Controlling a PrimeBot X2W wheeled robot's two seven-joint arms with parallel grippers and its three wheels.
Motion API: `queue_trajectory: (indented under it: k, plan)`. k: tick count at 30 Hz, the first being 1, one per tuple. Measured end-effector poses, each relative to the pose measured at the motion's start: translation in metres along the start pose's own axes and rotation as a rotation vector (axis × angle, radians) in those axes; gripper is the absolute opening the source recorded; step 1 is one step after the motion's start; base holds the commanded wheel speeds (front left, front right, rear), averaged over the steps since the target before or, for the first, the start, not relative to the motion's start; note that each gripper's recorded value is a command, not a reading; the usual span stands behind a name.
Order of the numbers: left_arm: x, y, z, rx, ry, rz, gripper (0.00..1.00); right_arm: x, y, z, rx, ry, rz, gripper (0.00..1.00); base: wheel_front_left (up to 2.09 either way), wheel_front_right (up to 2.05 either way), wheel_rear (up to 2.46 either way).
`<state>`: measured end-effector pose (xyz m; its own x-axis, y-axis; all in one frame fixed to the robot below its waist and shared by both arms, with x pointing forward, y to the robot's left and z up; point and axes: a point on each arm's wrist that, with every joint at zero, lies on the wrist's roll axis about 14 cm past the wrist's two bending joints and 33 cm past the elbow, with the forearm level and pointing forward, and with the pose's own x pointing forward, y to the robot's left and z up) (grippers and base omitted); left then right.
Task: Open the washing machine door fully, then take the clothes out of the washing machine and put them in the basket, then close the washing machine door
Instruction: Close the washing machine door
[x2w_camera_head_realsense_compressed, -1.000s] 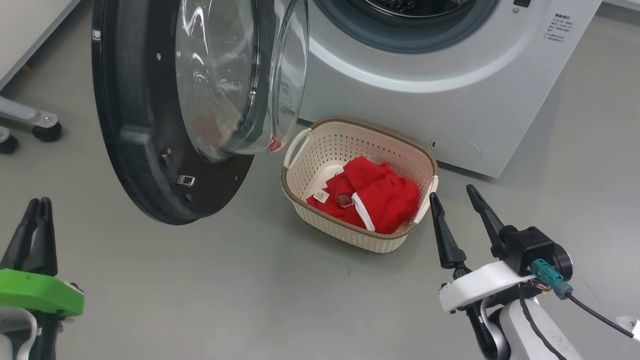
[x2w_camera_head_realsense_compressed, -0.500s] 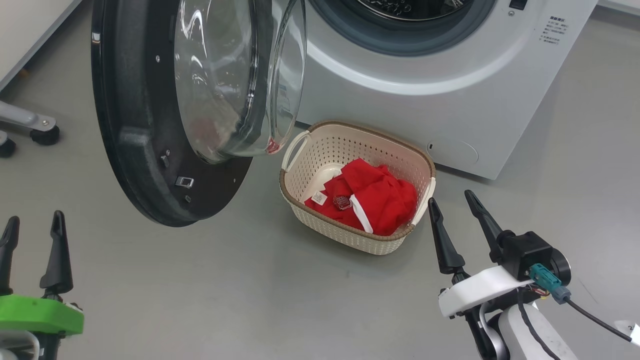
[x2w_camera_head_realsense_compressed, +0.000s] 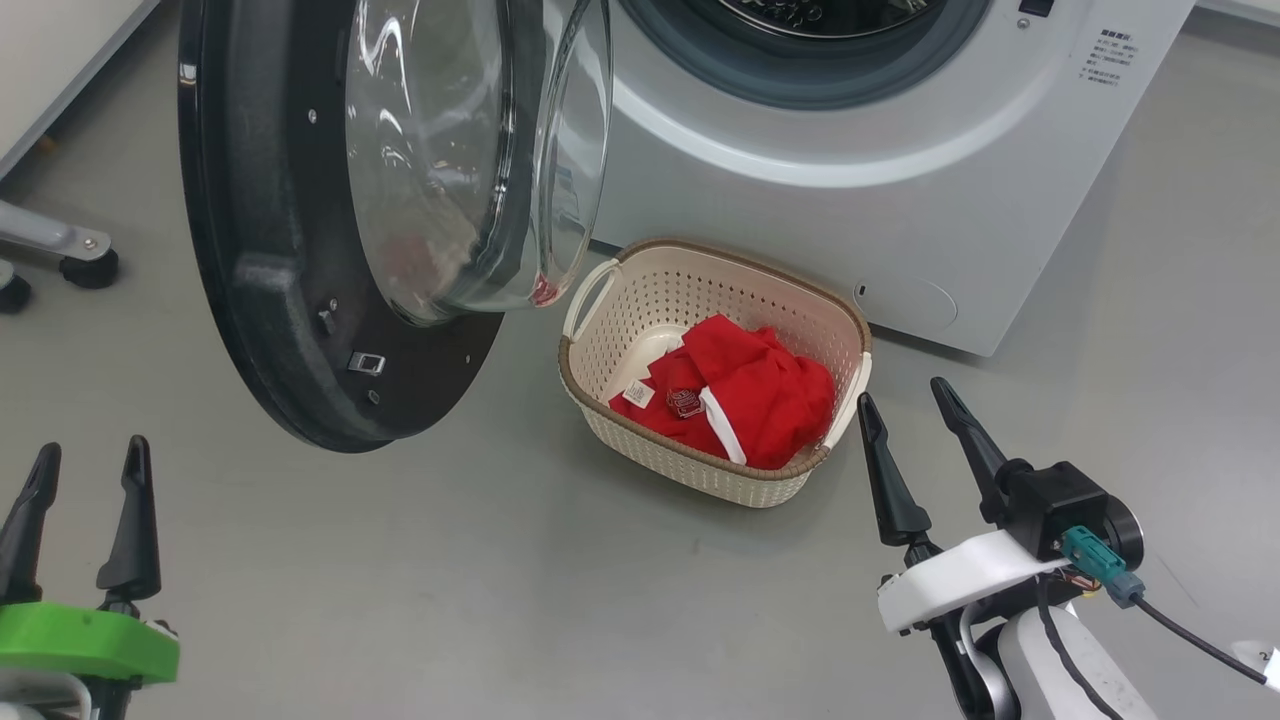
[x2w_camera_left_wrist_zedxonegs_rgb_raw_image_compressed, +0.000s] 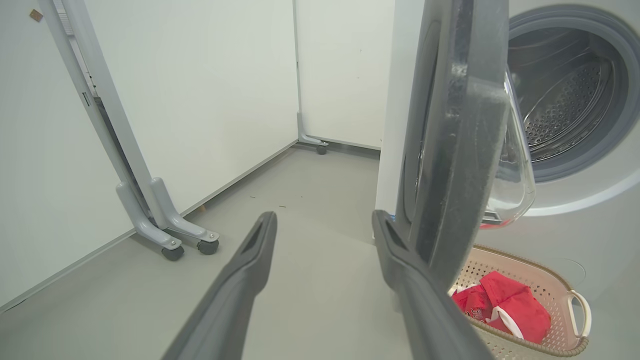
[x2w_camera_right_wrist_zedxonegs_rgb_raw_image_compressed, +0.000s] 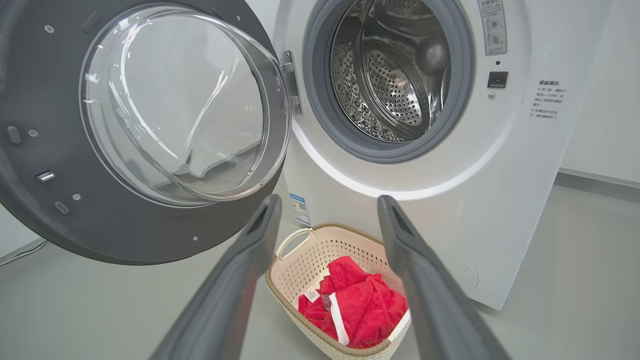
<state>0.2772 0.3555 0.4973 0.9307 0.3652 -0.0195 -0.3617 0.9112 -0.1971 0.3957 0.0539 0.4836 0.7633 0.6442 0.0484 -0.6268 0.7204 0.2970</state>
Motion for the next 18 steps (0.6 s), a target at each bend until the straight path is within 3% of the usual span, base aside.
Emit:
queue_trajectory:
  k: [18]
  plan:
    - [-0.0004,-0.0011,-0.0085,0.008,0.021,-0.007,1.0,0.0007,-0.0005,0.0001,0.006,-0.002,-0.001,1.0,0.0,0.0,0.0]
